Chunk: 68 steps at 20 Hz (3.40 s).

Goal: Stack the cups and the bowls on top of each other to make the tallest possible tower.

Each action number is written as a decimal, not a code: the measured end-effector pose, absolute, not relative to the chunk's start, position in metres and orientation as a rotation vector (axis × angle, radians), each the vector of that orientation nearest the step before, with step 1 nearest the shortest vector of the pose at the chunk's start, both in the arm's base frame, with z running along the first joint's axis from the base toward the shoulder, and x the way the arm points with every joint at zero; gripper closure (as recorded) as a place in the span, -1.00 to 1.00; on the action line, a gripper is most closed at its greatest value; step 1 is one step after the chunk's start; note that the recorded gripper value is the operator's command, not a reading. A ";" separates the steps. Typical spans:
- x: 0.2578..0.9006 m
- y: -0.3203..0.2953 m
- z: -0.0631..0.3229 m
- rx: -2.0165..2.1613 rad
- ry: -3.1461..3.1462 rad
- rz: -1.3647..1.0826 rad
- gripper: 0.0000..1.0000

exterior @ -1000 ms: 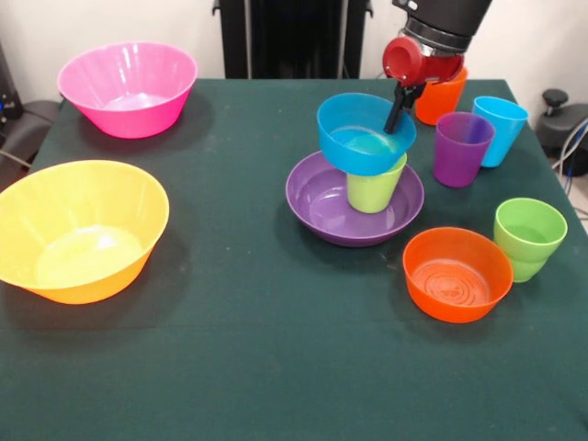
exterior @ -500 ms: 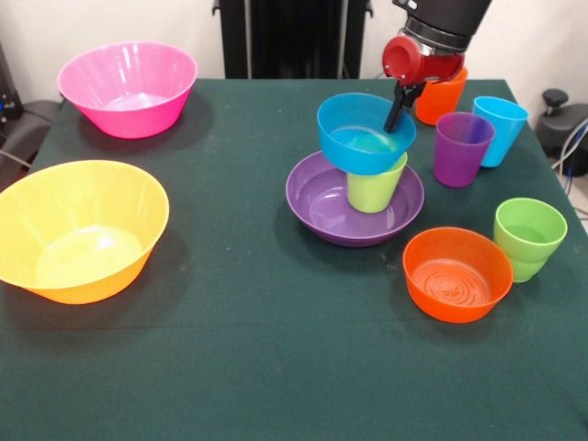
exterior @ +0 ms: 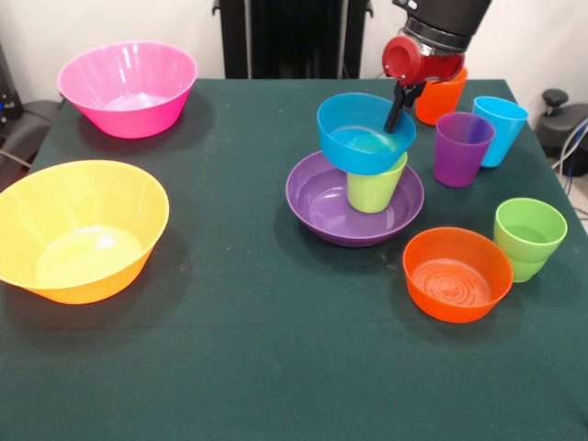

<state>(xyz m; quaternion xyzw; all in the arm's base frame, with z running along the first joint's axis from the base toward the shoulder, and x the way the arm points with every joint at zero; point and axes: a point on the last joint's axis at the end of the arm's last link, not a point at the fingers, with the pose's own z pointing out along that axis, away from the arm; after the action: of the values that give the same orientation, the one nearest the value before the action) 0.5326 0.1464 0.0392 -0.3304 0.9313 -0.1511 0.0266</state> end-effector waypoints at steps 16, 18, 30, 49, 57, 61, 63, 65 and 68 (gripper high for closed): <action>0.542 0.158 0.058 -0.988 2.842 -0.412 1.00; 0.542 0.159 0.060 -0.986 2.838 -0.408 1.00; 0.543 0.163 0.062 -0.990 2.832 -0.404 1.00; 0.539 0.160 0.056 -1.009 2.846 -0.423 1.00; 0.533 0.158 0.049 -1.025 2.877 -0.420 1.00; 0.531 0.155 0.044 -1.031 2.886 -0.429 1.00; 0.530 0.154 0.042 -1.033 2.890 -0.434 1.00; 0.530 0.154 0.041 -1.034 2.891 -0.435 1.00; 0.530 0.154 0.041 -1.034 2.891 -0.435 1.00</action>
<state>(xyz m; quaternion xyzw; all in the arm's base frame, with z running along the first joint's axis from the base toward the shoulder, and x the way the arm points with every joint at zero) 0.5296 0.1540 0.0413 -0.3334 0.9321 -0.1403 0.0204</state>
